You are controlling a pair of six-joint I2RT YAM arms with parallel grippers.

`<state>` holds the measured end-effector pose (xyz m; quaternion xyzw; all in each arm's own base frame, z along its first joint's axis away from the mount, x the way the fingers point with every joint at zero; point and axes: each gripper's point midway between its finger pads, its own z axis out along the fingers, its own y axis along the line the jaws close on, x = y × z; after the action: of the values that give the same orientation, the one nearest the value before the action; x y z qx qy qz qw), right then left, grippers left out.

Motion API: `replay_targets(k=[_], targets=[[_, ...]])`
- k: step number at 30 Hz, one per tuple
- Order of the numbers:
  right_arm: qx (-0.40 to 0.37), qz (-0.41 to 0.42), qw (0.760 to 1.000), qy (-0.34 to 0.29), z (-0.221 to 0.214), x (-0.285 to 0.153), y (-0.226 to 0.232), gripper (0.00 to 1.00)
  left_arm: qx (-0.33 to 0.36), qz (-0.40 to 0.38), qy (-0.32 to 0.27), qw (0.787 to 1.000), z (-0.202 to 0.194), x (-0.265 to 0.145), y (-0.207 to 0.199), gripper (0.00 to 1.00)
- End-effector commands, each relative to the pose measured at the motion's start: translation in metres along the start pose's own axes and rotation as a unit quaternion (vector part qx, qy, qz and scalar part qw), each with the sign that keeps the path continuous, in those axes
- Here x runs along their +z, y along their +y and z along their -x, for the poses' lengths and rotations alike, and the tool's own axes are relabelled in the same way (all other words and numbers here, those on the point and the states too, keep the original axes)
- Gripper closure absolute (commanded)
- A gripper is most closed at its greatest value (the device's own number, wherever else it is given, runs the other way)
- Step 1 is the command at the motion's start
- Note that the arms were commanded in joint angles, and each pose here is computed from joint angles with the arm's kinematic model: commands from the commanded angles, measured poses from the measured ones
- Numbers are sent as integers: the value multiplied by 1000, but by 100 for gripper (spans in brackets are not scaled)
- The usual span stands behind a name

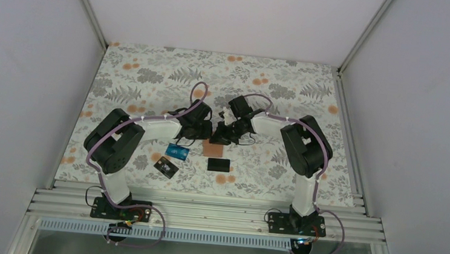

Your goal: Put the credit cards into the card holder

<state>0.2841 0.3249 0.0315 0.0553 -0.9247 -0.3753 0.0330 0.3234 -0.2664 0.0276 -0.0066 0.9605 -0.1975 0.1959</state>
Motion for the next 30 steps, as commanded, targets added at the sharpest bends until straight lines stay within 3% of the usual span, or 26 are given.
replay_targets(k=[1, 17, 30], targets=[[31, -56, 998, 3, -7, 1, -35, 95, 2, 12, 13, 1000, -11, 1, 10, 98], [65, -119, 991, 19, -27, 1, -80, 96, 4, 31, 10, 999, -14, 2, 20, 98], [112, -172, 976, 69, -53, 5, -110, 96, 17, 38, -5, 999, -7, 1, 17, 97]])
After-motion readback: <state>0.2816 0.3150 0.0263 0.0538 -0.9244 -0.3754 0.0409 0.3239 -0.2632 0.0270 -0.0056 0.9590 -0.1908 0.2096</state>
